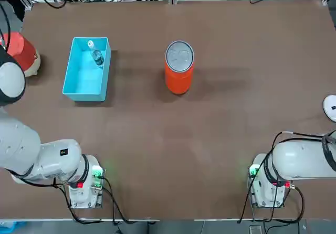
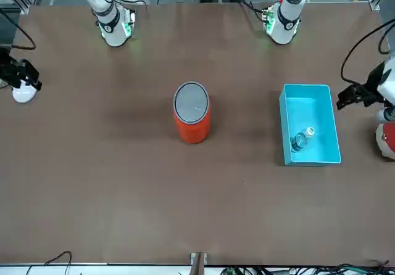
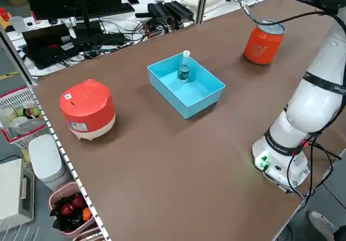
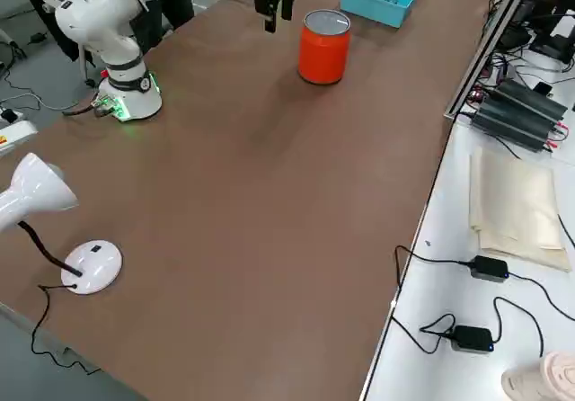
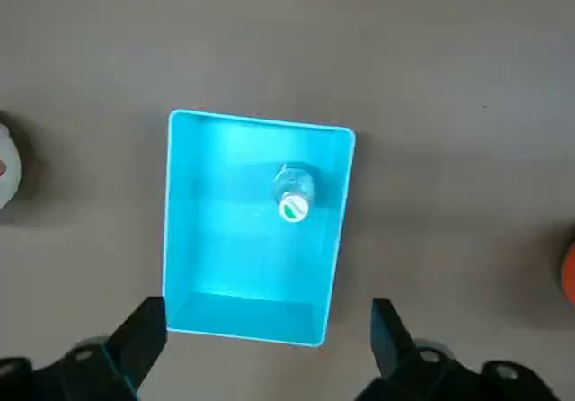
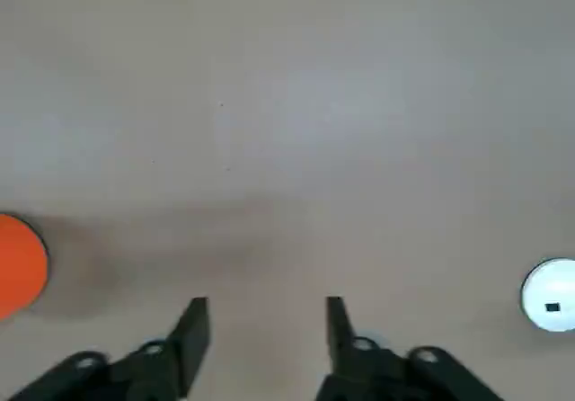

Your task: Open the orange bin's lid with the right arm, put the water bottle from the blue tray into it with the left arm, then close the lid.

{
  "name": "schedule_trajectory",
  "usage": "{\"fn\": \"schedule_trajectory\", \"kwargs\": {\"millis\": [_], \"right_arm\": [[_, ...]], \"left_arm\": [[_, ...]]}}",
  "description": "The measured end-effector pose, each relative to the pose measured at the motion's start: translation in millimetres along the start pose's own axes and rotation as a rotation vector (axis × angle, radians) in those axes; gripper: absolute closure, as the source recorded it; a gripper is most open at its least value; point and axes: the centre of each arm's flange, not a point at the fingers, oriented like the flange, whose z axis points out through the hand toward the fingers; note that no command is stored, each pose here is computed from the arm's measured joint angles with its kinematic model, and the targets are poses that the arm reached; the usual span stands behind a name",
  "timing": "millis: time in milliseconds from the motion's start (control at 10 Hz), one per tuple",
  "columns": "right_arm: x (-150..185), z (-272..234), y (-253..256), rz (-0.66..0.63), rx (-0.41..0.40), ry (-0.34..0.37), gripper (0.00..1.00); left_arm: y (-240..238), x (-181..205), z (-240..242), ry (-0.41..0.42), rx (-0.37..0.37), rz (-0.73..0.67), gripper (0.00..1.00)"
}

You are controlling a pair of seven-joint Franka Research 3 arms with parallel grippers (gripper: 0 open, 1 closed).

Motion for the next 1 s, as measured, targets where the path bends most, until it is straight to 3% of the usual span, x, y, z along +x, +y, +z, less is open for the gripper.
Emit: {"fn": "schedule_trajectory", "kwargs": {"millis": [300, 500, 700, 1000], "right_arm": [[-19, 0, -105, 0.119, 0.01, 0.018, 0.75], [-40, 7, -174, 0.172, 0.04, 0.024, 0.86], [-59, 26, -236, 0.22, 0.084, 0.022, 0.94], [-81, 75, -338, 0.301, 0.139, 0.042, 0.97]], "left_arm": [[-12, 14, 46, -0.007, -0.006, -0.011, 0.0], [-15, 25, 99, -0.01, -0.012, -0.016, 0.0], [-18, 29, 147, 0.014, -0.012, -0.017, 0.0], [-21, 24, 197, 0.024, -0.009, -0.02, 0.0]]}}
